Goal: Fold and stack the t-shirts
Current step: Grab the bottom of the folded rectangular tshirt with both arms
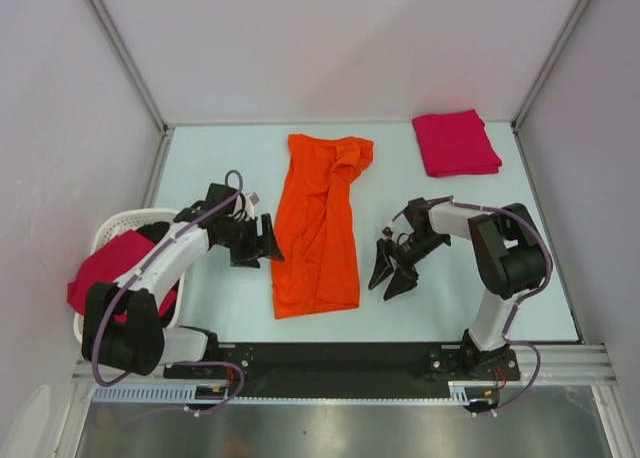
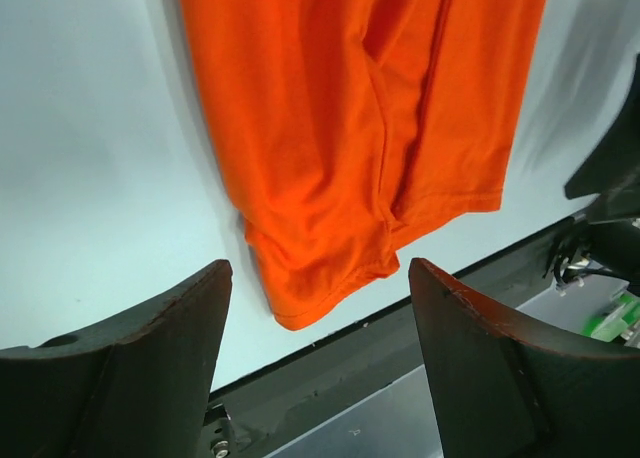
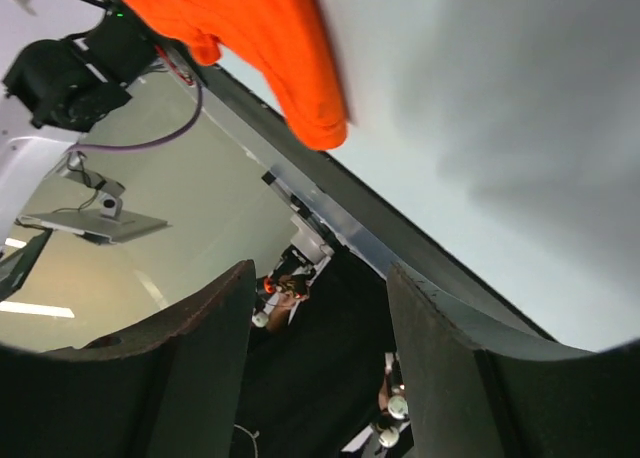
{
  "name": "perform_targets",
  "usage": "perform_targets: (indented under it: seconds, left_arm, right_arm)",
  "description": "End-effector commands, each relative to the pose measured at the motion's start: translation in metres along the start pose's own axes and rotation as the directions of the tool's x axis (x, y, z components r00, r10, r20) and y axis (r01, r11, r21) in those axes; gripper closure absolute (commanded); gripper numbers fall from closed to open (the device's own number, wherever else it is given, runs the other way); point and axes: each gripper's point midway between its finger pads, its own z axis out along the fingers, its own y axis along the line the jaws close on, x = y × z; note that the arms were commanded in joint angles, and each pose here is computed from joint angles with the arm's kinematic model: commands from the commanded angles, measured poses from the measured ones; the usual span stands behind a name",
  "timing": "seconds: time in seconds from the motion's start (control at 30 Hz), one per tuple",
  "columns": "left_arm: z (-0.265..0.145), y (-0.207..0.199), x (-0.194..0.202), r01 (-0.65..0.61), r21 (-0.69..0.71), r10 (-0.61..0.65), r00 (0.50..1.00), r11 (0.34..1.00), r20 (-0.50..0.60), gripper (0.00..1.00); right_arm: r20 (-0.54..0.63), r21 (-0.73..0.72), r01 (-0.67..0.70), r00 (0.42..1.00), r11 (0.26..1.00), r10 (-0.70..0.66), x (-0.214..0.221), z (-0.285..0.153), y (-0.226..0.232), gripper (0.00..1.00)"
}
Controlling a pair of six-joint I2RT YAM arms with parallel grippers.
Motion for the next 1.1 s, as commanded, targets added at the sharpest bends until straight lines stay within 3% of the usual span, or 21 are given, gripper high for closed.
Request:
perform_targets:
  seconds: [0.0, 0.5, 0.57, 0.67, 0.7, 0.77, 0.8, 1.07]
  left_arm:
    - [-0.011, -0.024, -0.019, -0.065, 0.091, 0.059, 0.997, 0.994, 0.058, 0.22]
    - [-0.032, -0.050, -0.047, -0.070, 0.148, 0.048, 0.988, 0.986, 0.148, 0.22]
    - [-0.034, -0.052, -0.047, -0.068, 0.151, 0.044, 0.987, 0.986, 0.152, 0.22]
    - [-0.035, -0.053, -0.047, -0.059, 0.154, 0.035, 0.987, 0.986, 0.157, 0.21]
    - [-0.037, -0.054, -0.048, -0.060, 0.156, 0.035, 0.986, 0.986, 0.163, 0.21]
    - [-0.038, -0.055, -0.050, -0.052, 0.157, 0.025, 0.986, 0.986, 0.167, 0.22]
    - [-0.039, -0.057, -0.051, -0.053, 0.161, 0.025, 0.985, 0.985, 0.170, 0.21]
    - [-0.042, -0.065, -0.065, -0.051, 0.178, 0.017, 0.983, 0.983, 0.185, 0.22]
  right_arm:
    - [-0.012, 0.038, 0.022, 1.000, 0.999, -0.022, -0.005, 0.016, -0.007, 0.38]
    - [-0.126, 0.224, 0.105, 0.989, 0.969, -0.078, -0.017, 0.084, -0.022, 0.38]
    - [-0.151, 0.234, 0.110, 0.986, 0.966, -0.076, -0.017, 0.088, -0.027, 0.46]
    - [-0.184, 0.254, 0.109, 0.981, 0.961, -0.062, -0.012, 0.093, -0.032, 0.70]
    - [-0.195, 0.260, 0.103, 0.979, 0.960, -0.052, -0.010, 0.093, -0.033, 0.85]
    - [-0.213, 0.269, 0.105, 0.976, 0.957, -0.047, -0.005, 0.093, -0.037, 0.97]
    - [-0.225, 0.279, 0.103, 0.974, 0.955, -0.039, 0.000, 0.092, -0.037, 1.00]
    - [-0.266, 0.336, 0.096, 0.964, 0.937, -0.003, 0.025, 0.077, -0.046, 1.00]
